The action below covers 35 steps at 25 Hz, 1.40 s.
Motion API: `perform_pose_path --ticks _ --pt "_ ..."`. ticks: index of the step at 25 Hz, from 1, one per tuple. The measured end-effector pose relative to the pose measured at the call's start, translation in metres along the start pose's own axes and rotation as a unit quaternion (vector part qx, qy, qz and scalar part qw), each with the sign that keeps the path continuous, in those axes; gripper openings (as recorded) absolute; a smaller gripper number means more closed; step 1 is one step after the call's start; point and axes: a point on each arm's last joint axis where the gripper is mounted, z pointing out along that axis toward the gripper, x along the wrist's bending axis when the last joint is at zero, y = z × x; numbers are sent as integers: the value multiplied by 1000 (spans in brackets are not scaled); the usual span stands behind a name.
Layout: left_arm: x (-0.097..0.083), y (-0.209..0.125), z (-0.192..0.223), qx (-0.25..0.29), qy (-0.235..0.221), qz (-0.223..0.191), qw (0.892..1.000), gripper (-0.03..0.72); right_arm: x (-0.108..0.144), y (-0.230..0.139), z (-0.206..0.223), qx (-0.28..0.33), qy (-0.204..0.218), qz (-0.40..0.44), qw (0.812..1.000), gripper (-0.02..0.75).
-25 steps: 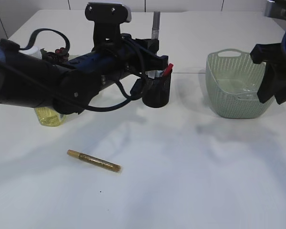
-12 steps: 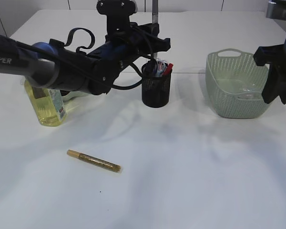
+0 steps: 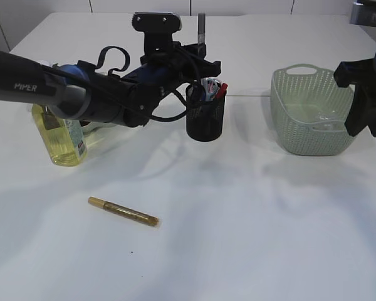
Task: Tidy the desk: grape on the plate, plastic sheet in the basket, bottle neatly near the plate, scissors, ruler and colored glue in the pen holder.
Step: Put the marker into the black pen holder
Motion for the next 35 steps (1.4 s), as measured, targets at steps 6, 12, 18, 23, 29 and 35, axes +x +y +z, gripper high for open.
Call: perform_pose_path --ticks 6,12,18,23,29,35 --pt "4 -7 2 9 4 0 1000 54 0 0 0 0 0 0 1000 281" --pt "3 0 6 5 3 -1 1000 58 0 0 0 0 0 0 1000 281" --pt "3 -3 9 11 3 0 1000 60 0 0 0 0 0 0 1000 281" --pt "4 -10 9 26 4 0 1000 62 0 0 0 0 0 0 1000 281" --pt "4 -10 9 26 3 1 1000 65 0 0 0 0 0 0 1000 281" --pt "4 -11 9 32 4 1 999 104 0 0 0 0 0 0 1000 281"
